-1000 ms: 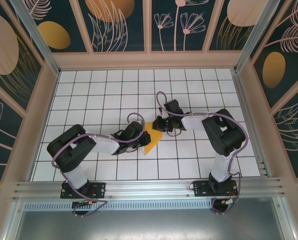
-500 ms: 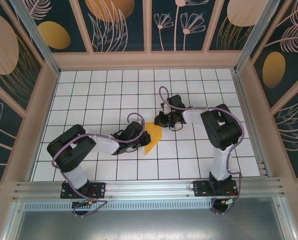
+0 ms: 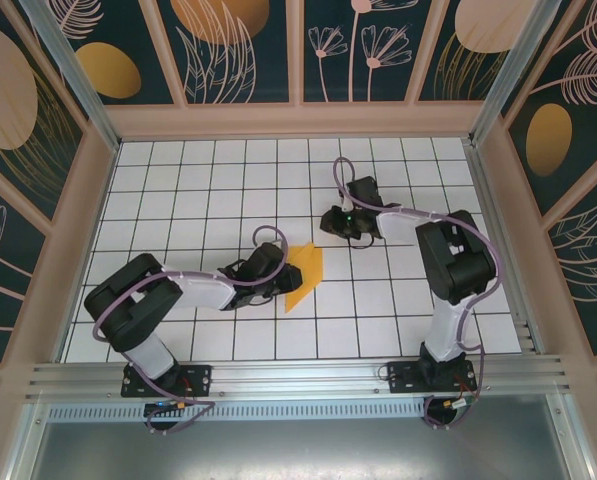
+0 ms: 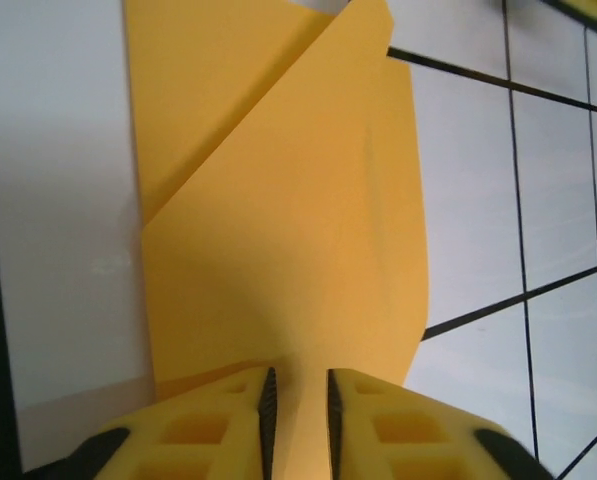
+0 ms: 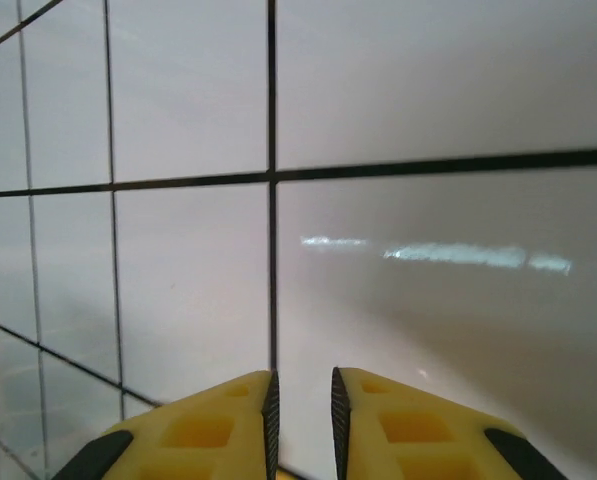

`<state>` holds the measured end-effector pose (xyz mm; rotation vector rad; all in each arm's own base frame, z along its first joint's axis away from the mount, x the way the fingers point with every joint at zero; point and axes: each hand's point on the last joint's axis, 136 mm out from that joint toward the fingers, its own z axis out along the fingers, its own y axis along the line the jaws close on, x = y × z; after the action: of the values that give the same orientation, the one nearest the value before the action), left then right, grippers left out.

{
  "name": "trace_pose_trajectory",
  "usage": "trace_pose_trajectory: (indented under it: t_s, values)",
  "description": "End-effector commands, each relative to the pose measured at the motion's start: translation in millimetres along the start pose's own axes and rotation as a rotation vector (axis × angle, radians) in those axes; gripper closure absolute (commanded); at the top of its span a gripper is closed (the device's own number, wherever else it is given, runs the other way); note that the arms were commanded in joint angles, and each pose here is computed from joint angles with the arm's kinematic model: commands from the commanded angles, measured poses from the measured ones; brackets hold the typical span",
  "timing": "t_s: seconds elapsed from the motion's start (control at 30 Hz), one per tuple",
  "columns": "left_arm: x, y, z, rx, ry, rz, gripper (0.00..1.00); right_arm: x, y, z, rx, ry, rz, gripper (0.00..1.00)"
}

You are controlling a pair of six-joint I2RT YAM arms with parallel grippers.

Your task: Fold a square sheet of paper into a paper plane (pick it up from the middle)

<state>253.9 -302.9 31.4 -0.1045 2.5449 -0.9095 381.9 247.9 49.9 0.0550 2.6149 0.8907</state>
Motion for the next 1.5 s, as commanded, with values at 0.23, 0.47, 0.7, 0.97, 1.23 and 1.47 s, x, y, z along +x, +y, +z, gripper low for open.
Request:
trace_pose_trajectory:
  t_s: [0.23,0.47,0.7,0.97,1.23,1.47]
  values:
    - [-51,3,-48,-0.033,-0.252,-0.049,0.45,54,34,-22,-0.023,0.028,0.038,0.5]
    - [-45,24,-54,-0.023,-0.252,-0.104,0.33,76,40,-7,-0.026,0.093,0.066,0.46]
    - [-46,35,-60,-0.024,-0.265,-0.106,0.18,86,47,5,-0.037,0.131,0.067,0.48]
    - [-54,45,-70,-0.067,-0.304,-0.086,0.06,92,54,11,-0.077,0.159,0.068,0.51]
    - [-60,49,-79,-0.077,-0.329,-0.078,0.01,98,65,16,-0.148,0.197,0.061,0.56]
    - [-53,44,-78,-0.021,-0.268,-0.1,0.01,105,77,18,-0.23,0.211,0.015,0.66]
